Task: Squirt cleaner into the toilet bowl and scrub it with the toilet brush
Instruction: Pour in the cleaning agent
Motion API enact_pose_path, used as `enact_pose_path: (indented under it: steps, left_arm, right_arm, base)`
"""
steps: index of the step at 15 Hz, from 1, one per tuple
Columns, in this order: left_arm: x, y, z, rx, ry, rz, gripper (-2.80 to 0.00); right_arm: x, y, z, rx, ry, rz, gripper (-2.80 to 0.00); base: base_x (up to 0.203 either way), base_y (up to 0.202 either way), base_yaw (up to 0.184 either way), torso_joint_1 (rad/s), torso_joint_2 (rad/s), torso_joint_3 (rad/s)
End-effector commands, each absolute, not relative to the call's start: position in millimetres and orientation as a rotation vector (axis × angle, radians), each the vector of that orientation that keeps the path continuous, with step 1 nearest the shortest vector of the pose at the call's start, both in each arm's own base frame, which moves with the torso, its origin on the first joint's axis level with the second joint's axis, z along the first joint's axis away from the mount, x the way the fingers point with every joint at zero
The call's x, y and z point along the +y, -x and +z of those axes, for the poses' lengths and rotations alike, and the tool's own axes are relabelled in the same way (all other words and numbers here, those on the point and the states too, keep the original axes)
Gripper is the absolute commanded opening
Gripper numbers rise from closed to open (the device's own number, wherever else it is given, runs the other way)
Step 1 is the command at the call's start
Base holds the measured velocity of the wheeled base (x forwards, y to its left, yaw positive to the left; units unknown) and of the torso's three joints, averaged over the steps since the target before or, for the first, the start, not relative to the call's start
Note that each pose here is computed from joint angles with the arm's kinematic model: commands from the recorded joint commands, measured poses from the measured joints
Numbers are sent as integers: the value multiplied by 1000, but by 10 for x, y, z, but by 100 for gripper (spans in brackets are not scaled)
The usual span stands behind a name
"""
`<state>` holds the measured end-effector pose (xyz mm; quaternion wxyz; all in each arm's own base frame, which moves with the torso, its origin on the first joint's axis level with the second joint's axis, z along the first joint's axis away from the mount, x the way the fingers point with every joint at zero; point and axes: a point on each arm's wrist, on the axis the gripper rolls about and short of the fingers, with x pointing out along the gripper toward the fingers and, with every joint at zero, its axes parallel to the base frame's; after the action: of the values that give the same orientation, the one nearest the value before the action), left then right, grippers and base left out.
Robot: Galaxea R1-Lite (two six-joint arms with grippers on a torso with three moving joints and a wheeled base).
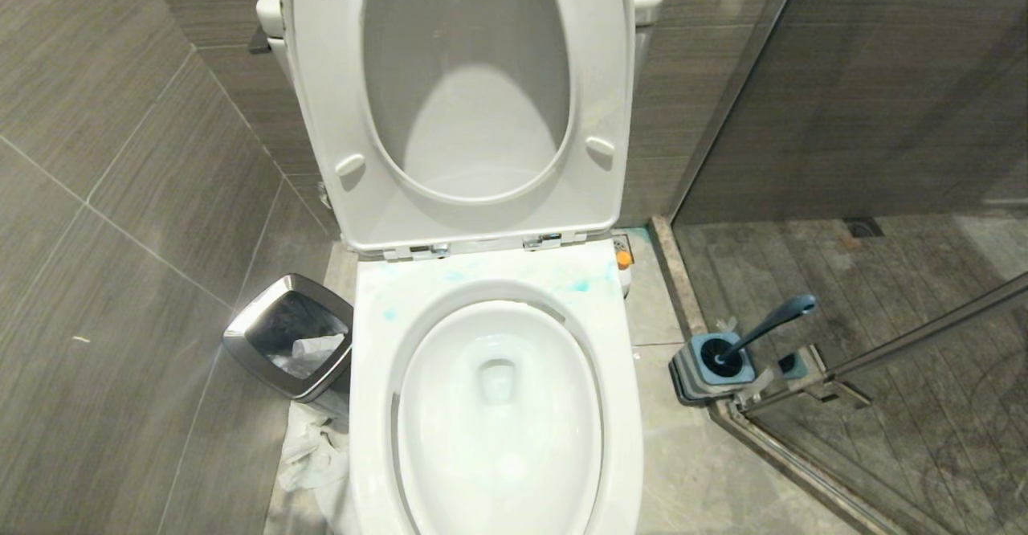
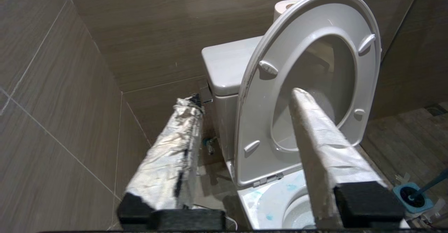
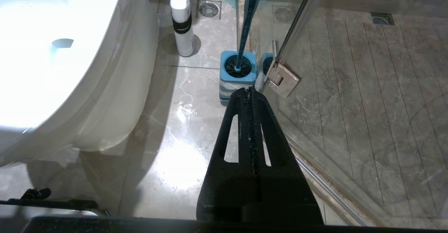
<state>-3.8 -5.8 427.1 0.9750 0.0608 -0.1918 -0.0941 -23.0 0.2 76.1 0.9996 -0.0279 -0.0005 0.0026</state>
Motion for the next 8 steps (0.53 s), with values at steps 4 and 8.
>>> enact_pose_path:
  steps: [4,8]
  left_arm:
    - [-91,526,3961,-434,-133,-169,-280]
    - [-137,952,3355,-442,-138,-150,-280]
  right_arm:
    - [2,230,762,-2,57,6,-280]
    - [2,229,761,1,57,6,-280]
  base:
    - [0,0,0,0,0,0]
    - [0,0,0,0,0,0]
